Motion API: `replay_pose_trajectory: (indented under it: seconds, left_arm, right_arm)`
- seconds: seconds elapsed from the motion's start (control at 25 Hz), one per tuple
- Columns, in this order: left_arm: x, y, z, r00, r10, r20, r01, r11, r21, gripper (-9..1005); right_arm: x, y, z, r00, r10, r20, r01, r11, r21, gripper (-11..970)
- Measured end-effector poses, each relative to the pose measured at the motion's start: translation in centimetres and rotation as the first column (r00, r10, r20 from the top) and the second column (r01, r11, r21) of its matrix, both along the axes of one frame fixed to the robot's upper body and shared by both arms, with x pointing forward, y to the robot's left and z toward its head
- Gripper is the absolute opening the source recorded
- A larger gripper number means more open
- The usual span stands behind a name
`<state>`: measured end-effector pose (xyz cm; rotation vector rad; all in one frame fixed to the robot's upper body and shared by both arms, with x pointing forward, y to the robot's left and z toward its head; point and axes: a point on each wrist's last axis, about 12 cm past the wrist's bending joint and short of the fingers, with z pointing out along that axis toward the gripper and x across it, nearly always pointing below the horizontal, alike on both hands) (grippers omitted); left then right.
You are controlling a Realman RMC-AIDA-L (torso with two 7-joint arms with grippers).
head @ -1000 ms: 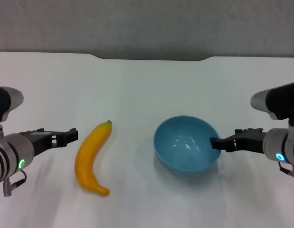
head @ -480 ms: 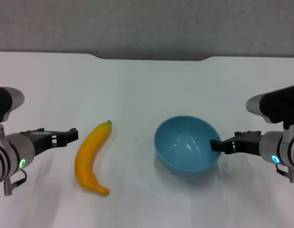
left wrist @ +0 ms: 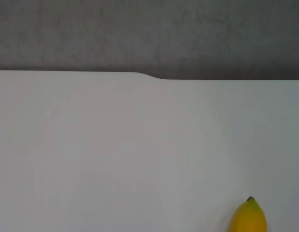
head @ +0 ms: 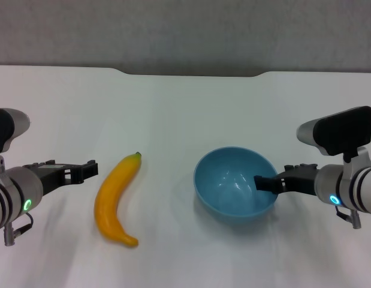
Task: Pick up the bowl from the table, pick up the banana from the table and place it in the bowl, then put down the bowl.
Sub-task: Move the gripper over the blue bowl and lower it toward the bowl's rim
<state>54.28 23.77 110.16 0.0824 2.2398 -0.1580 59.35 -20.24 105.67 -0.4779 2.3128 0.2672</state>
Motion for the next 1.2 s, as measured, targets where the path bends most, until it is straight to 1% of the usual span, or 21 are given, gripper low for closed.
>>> replay_pose_trajectory:
  seconds: [0.2,0.48,0.64,1.0,1.2]
  left_arm:
    - [0.0,0.0,0.0,1.0,-0.001,0.001,0.001,1.0,0.0,891]
    - [-0.1,0.0,-0.2,1.0,0.001,-0.007,0.0,1.0,0.002,891]
    - [-0.1,0.1,-0.2,1.0,0.001,-0.007,-0.001,1.0,0.002,891]
    - [-0.2,0.1,-0.3,1.0,0.004,-0.009,-0.004,1.0,0.002,891]
    - [-0.2,0.2,-0.3,1.0,0.005,-0.011,-0.005,1.0,0.002,891]
  right_arm:
    - [0.0,0.6,0.0,1.0,0.012,0.001,-0.012,1.0,0.006,842]
    - [0.5,1.5,-0.2,0.997,0.03,-0.069,-0.029,1.0,0.009,834]
    - [0.6,1.8,-0.1,0.996,0.038,-0.082,-0.038,0.999,0.004,830]
    - [0.6,2.1,0.1,0.996,0.055,-0.072,-0.055,0.998,-0.002,552]
    - [0.4,1.4,-0.1,0.997,0.03,-0.07,-0.029,1.0,0.011,384]
